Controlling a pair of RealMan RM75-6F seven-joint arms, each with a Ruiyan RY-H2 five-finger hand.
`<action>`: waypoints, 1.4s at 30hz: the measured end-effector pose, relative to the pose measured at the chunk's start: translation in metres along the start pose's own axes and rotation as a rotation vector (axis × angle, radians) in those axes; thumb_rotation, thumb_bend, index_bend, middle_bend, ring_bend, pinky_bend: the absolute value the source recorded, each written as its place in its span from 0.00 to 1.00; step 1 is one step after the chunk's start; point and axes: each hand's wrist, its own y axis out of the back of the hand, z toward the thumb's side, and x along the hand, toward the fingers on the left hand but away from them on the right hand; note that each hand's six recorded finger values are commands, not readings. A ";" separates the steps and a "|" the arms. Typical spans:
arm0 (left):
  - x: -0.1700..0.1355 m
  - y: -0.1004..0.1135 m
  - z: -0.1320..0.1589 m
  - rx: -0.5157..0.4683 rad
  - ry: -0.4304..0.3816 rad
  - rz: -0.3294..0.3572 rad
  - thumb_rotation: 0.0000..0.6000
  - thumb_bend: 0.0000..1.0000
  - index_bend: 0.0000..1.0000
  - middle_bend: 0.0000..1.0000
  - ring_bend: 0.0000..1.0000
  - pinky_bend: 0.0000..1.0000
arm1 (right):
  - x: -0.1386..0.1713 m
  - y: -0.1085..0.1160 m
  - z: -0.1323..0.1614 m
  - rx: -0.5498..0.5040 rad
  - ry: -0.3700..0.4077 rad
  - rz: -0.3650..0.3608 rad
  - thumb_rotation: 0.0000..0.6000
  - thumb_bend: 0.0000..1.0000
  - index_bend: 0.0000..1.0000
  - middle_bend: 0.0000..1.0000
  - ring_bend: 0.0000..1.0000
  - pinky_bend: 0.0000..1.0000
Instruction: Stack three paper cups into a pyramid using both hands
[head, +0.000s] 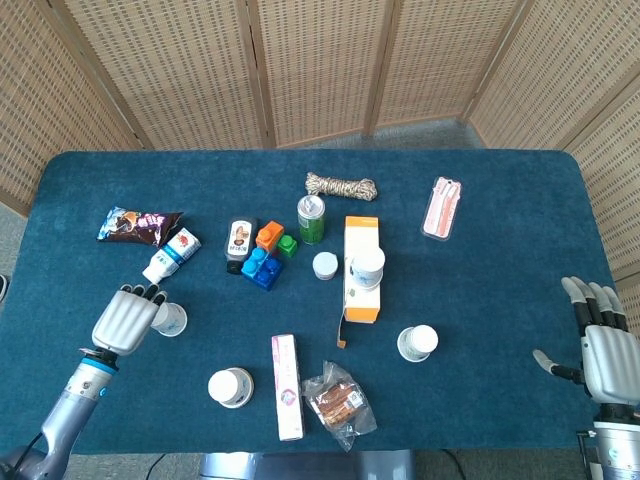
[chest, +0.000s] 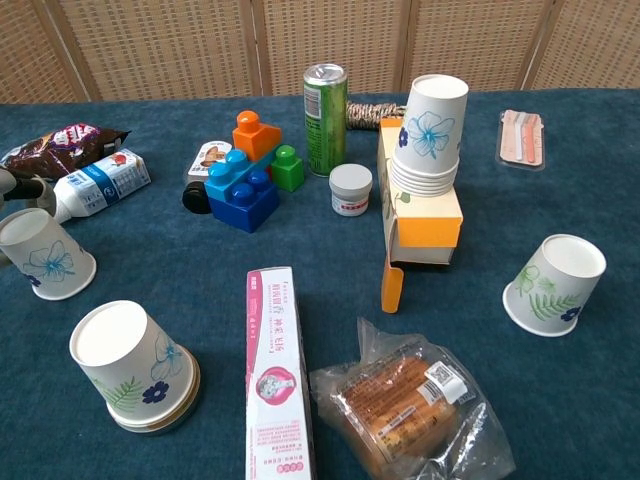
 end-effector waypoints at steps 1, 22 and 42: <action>0.001 0.000 0.000 -0.004 0.002 0.001 1.00 0.33 0.40 0.42 0.50 0.63 | 0.000 0.000 0.000 0.000 0.000 0.000 1.00 0.05 0.00 0.00 0.00 0.00; 0.034 0.063 0.051 -0.232 -0.108 0.114 1.00 0.31 0.40 0.40 0.48 0.61 | 0.000 0.000 0.000 -0.005 0.000 0.005 1.00 0.05 0.00 0.00 0.00 0.00; 0.064 0.104 0.126 -0.080 -0.279 0.259 1.00 0.30 0.37 0.36 0.45 0.57 | 0.000 -0.002 0.000 -0.004 0.003 0.009 1.00 0.05 0.00 0.00 0.00 0.00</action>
